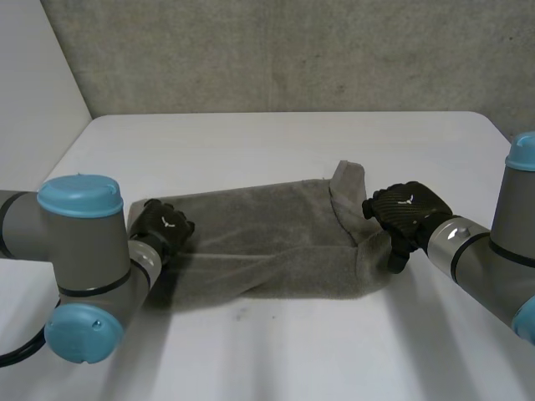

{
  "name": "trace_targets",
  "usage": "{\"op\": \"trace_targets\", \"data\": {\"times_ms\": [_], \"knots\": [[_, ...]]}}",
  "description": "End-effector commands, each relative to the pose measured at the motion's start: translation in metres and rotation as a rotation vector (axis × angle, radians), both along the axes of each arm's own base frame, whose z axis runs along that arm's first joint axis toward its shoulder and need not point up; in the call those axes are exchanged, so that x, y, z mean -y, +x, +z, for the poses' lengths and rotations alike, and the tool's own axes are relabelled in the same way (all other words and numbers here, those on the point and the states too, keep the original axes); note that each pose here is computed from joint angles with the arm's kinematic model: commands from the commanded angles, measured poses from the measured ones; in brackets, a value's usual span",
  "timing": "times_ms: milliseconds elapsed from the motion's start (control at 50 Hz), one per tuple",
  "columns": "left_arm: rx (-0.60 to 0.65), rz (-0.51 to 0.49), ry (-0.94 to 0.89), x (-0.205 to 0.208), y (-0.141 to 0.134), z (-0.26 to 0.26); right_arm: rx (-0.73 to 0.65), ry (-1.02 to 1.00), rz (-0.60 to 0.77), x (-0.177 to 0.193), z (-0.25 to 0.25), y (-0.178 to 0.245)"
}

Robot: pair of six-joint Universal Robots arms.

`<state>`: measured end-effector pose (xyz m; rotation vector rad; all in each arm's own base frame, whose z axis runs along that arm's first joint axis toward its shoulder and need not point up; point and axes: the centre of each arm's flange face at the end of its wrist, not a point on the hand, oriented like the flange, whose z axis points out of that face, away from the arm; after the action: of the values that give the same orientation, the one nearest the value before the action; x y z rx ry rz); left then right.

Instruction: Fold the towel.

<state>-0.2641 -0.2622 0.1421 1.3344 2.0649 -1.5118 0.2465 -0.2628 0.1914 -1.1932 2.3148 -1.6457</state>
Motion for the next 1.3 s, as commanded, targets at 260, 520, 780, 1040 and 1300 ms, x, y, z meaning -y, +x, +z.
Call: {"op": "trace_targets", "data": {"times_ms": [260,520,780,1040,1300], "knots": [[-0.060,0.014,-0.098,-0.017,0.013,0.044,-0.047,0.088,-0.003,0.027,0.003,0.006],[-0.109,0.045,-0.195,-0.025,0.032,0.062,-0.222,0.078,-0.023,0.047,-0.008,0.005],[-0.447,0.040,-0.542,-0.025,0.036,0.168,0.019,-0.411,-0.116,0.040,0.134,-0.003],[-0.673,0.004,-0.762,-0.069,0.053,0.275,0.108,-0.644,-0.089,-0.037,0.250,-0.026],[-0.501,0.056,-0.383,-0.032,0.041,0.198,-0.142,-0.273,0.010,0.006,0.160,-0.014]]}}
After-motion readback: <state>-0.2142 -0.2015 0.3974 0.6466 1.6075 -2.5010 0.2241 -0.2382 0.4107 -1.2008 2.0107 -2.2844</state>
